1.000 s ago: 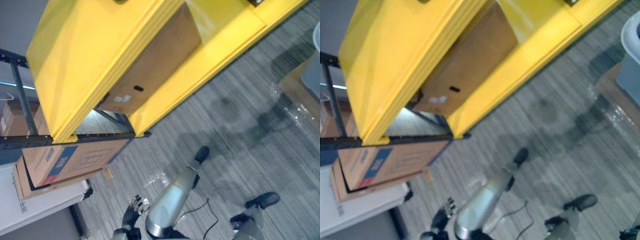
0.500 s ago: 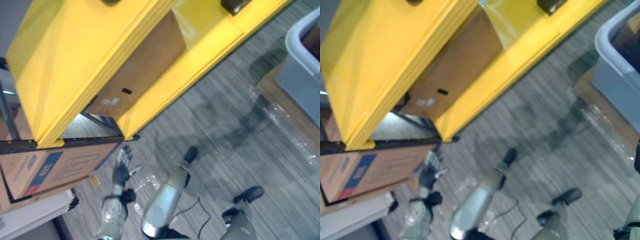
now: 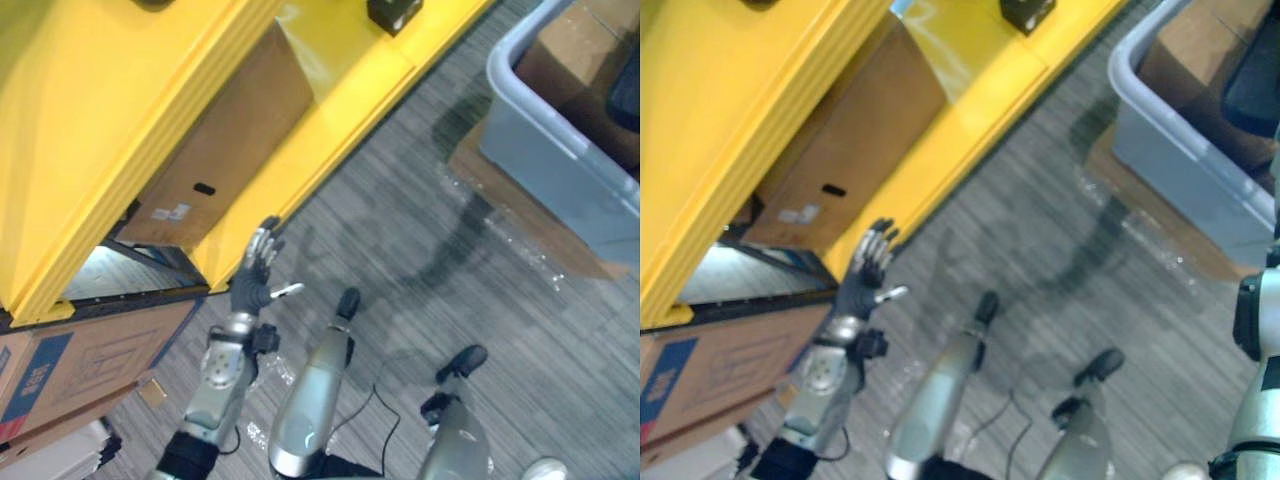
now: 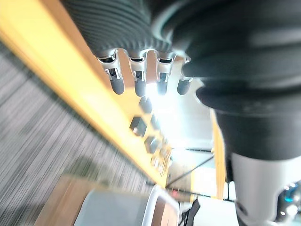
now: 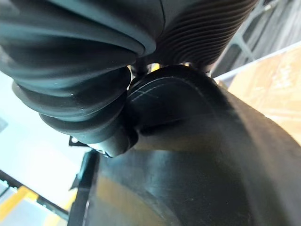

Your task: Walk over and take plastic housings, then place them on the shelf

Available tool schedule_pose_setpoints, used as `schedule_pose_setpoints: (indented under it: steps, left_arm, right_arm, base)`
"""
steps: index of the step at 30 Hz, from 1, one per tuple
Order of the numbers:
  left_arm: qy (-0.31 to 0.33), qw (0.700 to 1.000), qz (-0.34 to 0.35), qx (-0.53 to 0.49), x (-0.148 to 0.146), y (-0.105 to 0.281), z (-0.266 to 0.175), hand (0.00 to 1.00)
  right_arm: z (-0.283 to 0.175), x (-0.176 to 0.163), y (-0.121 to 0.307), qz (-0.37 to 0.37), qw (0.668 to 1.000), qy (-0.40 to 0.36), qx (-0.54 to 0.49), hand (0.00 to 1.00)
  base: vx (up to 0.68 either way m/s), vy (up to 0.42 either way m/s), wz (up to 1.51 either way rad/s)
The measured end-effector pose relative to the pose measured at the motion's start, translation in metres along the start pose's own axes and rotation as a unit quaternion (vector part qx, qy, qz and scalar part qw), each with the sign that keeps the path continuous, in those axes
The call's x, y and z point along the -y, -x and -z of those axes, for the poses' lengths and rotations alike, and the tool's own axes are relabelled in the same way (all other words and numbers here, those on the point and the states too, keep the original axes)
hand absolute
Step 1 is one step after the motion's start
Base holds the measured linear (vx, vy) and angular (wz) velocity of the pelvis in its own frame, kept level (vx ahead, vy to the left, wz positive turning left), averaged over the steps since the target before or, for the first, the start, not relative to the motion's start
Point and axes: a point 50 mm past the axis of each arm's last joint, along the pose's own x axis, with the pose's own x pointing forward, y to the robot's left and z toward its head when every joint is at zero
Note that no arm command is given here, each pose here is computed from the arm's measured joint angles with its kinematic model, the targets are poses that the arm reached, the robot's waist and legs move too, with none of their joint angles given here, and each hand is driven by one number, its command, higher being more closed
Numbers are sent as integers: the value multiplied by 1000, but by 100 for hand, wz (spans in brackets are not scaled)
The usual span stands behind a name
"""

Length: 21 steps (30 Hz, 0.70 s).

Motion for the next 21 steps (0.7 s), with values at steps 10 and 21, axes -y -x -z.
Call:
schedule_pose_setpoints:
  steps: [10,21]
  left_arm:
    - [-37,998,-41,-25,-3,-56,-2,0]
    - [-98,989,-110,10,-25,-114,-45,0]
  right_arm:
    - [-17,-41,38,-80,987,-98,100,100]
    - [-21,-70,80,-151,965,-146,153,100]
  base:
    - [-43,-48,-15]
    - [-27,-41,-11]
